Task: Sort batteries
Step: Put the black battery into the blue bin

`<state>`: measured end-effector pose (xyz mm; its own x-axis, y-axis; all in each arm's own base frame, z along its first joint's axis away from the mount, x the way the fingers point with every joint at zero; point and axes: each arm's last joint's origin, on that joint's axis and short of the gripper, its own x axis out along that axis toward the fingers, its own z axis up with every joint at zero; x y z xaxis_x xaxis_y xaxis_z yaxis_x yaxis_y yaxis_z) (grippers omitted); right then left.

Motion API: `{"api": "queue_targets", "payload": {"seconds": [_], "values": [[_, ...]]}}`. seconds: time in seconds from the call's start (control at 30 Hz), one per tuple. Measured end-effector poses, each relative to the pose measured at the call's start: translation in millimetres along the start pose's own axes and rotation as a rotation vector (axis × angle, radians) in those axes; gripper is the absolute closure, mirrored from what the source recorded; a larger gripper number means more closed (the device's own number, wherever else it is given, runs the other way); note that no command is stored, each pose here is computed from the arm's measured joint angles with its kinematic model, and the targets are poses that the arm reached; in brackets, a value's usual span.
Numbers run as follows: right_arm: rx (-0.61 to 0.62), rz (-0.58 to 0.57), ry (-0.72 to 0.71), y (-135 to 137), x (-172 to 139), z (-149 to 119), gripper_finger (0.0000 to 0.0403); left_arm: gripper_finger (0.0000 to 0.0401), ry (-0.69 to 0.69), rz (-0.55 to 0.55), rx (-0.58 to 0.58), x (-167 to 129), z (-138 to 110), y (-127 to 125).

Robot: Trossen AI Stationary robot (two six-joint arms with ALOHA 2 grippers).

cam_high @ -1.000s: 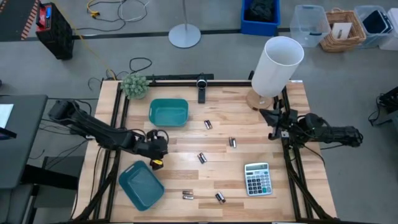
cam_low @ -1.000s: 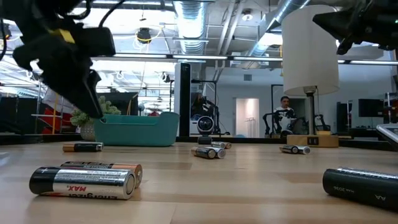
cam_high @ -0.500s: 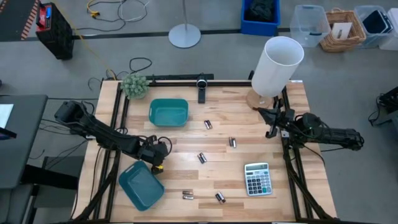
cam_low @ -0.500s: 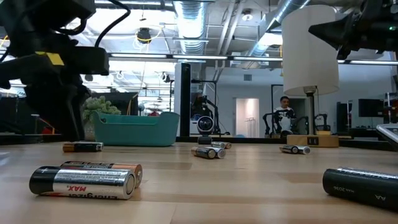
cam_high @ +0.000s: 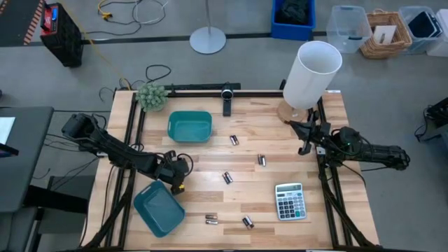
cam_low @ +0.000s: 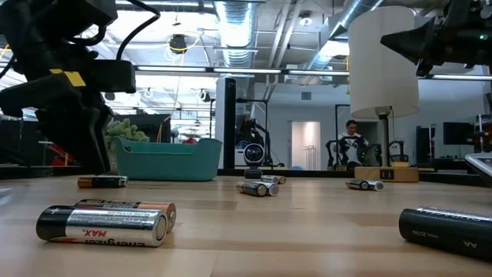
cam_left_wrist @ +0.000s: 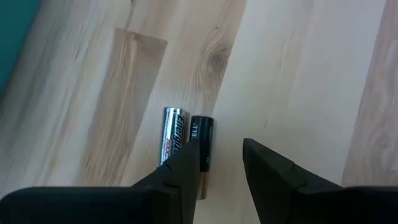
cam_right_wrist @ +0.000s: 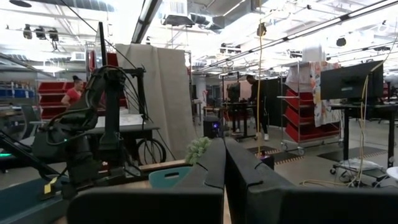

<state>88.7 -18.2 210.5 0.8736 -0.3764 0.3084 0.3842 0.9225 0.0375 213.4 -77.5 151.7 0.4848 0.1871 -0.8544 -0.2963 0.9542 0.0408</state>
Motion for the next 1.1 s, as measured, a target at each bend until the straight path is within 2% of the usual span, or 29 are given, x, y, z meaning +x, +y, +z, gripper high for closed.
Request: {"api": "queue_targets", "payload": {"seconds": [0.9,1.1], "values": [[-0.003,0.000,0.002,0.0,0.0,-0.2,0.0385,0.0285,0.054,0.027,0.010,0.8,-6.5,3.8],[-0.003,0.000,0.002,0.0,0.0,-0.1,0.0385,0.0285,0.079,-0.008,0.010,0.8,-7.2,2.9]]}}
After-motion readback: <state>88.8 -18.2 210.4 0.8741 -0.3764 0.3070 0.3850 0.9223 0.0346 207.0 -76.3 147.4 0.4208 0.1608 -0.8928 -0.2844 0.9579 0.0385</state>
